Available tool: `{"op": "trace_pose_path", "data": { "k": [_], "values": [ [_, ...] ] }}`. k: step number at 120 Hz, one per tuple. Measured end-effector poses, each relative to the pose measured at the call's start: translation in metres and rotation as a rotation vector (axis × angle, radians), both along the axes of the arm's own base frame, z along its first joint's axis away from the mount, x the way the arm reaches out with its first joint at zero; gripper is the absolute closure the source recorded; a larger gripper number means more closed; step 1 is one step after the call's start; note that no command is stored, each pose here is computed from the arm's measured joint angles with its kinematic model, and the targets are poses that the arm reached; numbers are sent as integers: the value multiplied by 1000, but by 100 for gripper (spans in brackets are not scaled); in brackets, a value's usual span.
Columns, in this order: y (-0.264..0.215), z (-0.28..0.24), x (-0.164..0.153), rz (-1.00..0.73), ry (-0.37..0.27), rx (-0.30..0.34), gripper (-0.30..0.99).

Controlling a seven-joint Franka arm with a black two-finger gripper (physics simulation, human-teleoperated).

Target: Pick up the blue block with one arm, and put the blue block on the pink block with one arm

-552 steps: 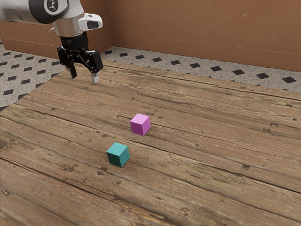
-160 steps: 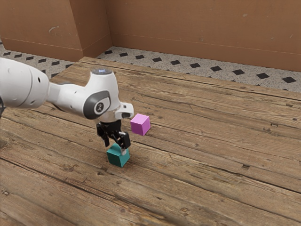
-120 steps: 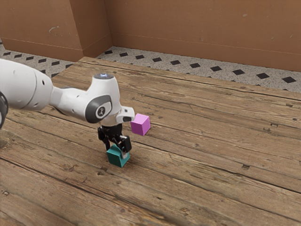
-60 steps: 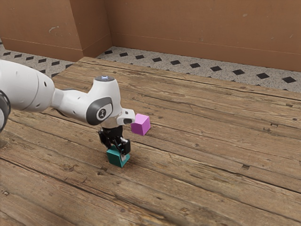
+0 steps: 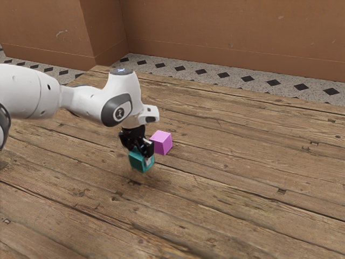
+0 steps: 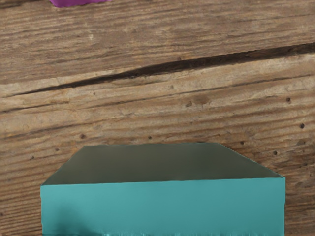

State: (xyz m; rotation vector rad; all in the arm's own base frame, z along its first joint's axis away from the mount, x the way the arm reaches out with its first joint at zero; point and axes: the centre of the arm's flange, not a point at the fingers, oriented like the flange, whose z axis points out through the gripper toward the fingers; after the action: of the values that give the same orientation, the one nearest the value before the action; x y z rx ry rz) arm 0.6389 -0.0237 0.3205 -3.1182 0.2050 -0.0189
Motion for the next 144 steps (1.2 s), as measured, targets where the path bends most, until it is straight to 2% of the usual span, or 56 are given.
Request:
{"op": "trace_pose_path", "data": {
  "k": [13, 30, 82, 110, 144],
  "values": [
    [3, 31, 19, 9, -18, 6, 39],
    [9, 53, 39, 27, -1, 8, 41],
    [30, 61, 92, 70, 98, 3, 43],
    [31, 56, 110, 71, 93, -4, 44],
    [35, 53, 120, 81, 45, -16, 44]
  ]
}}
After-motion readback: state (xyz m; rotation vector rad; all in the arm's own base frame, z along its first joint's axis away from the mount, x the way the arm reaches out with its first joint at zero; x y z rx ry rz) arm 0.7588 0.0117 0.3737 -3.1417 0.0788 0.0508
